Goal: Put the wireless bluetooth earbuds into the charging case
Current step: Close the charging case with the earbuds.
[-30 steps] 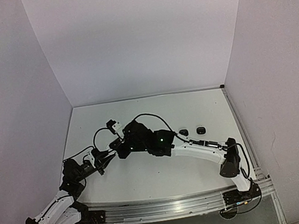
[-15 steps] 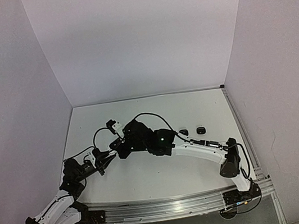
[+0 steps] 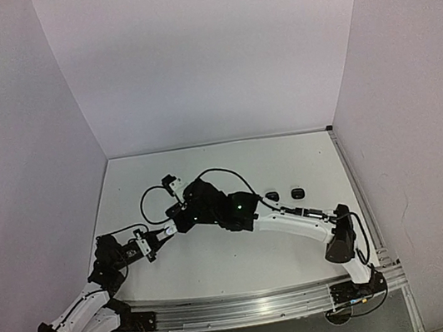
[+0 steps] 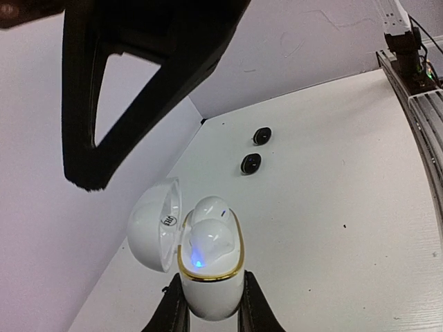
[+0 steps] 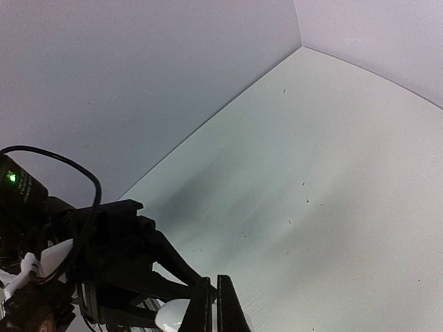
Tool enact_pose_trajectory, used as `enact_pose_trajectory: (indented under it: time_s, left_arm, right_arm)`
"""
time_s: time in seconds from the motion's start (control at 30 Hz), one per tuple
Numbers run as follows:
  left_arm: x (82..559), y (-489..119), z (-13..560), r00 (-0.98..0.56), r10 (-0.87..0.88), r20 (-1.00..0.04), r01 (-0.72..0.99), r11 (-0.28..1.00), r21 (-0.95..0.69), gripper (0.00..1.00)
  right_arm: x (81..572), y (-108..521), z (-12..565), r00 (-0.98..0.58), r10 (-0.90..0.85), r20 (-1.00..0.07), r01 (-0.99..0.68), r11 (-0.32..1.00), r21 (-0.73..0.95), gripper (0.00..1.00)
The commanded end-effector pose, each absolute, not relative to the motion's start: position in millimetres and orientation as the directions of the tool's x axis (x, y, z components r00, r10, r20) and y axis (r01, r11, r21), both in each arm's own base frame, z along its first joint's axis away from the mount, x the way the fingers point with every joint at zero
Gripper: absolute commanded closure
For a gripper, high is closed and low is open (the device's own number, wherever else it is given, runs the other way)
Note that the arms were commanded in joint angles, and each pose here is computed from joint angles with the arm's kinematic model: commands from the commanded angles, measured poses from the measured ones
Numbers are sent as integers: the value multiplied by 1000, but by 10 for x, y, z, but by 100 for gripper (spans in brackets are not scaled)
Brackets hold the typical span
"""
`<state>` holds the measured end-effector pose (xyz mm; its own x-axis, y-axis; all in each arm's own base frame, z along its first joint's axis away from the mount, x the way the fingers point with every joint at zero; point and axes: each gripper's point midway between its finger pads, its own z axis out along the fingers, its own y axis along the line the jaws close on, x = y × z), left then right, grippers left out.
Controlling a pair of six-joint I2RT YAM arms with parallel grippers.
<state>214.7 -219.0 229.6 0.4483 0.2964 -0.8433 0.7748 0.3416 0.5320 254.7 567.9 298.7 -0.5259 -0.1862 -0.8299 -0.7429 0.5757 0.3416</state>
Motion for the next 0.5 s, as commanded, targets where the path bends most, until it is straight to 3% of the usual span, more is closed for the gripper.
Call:
enact_pose_trajectory:
  time_s: [0.0,0.2,0.4,0.43,0.47]
  left_arm:
    - [2153,-2182,2438,520,301,-800,724,342,599,100]
    - [2429,-2120,2490,399,313,-862,727,466,505,100]
    - [2469,-2138,2529,312,259,-914,768,498,403,100]
    - [2461,-2150,2542,258,225,-940,795,503,339,100]
    - [2431,-2176,2566,196,175,-965,828,498,258,100]
  right_arm:
    - [2520,5753,2744,-577,-200,-792,-720,582,378,100]
    - [2335,5657,2769,-591,-228,-774,-731,556,394,100]
    - [2252,5449,2915,-589,-216,-779,-726,565,392,100]
    - [2272,5395,2947,-585,-210,-783,-724,571,387,98]
    - [2299,5353,2957,-593,-207,-778,-720,569,397,90]
